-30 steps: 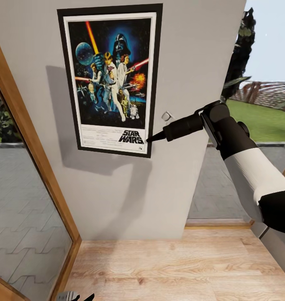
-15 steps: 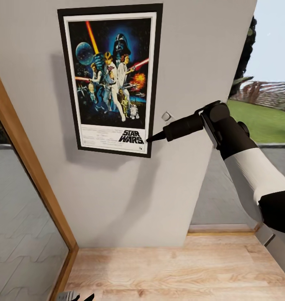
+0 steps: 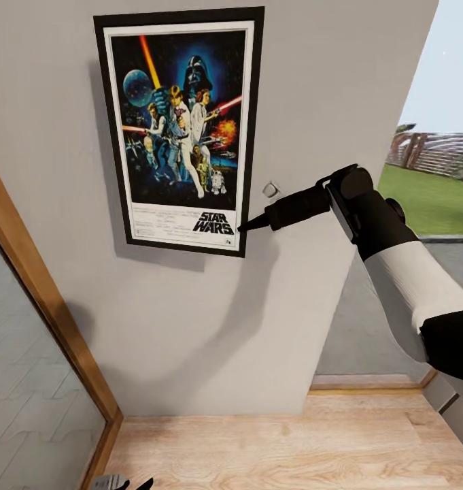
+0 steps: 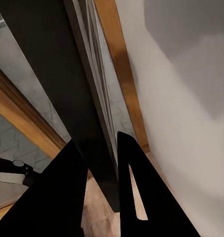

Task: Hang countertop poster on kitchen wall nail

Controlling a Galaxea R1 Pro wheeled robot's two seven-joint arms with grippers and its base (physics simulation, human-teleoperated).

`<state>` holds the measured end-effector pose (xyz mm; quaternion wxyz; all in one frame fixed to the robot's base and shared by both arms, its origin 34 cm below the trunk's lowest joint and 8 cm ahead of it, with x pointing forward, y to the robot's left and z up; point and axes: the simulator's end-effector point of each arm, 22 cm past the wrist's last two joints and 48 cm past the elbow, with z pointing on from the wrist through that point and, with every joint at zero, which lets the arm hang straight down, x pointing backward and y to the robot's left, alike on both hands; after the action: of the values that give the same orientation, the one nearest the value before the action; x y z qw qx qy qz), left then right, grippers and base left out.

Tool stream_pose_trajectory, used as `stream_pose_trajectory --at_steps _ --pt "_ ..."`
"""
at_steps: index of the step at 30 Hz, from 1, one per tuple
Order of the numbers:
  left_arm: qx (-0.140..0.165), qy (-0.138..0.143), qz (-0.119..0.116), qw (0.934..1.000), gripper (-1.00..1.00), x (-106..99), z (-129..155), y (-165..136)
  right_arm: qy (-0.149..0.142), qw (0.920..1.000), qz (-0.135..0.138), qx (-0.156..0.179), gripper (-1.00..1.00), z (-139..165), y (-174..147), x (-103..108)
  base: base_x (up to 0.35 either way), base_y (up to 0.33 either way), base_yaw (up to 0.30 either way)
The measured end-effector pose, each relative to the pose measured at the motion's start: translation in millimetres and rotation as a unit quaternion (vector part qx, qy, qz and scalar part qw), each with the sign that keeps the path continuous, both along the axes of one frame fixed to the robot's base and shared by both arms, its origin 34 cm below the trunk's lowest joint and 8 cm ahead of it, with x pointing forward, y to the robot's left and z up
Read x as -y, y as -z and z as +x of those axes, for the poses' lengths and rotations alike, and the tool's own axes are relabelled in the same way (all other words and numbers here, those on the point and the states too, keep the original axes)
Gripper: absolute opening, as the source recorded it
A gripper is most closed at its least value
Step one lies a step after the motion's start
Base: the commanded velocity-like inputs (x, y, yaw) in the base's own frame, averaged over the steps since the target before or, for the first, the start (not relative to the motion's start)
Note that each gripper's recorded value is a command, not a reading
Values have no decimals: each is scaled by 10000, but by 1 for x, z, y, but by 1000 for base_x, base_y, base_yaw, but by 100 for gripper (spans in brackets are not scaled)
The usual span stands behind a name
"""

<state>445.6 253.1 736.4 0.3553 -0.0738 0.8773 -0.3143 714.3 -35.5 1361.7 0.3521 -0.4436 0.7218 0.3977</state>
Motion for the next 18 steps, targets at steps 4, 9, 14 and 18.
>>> stream_pose_trajectory --at_steps 4,9,14,18 --pt "1 0 0 10000 100 0 0 0 1 10000 -1 2 -100 0 0 0 78 5 0" --pt "0 0 0 10000 100 0 0 0 2 10000 -2 0 -100 0 0 0 161 30 0" --pt "0 0 0 10000 100 0 0 0 -1 10000 1 2 -100 0 0 0 35 6 0" --pt "0 1 -1 10000 100 0 0 0 -1 10000 1 1 -100 0 0 0 47 1 0"
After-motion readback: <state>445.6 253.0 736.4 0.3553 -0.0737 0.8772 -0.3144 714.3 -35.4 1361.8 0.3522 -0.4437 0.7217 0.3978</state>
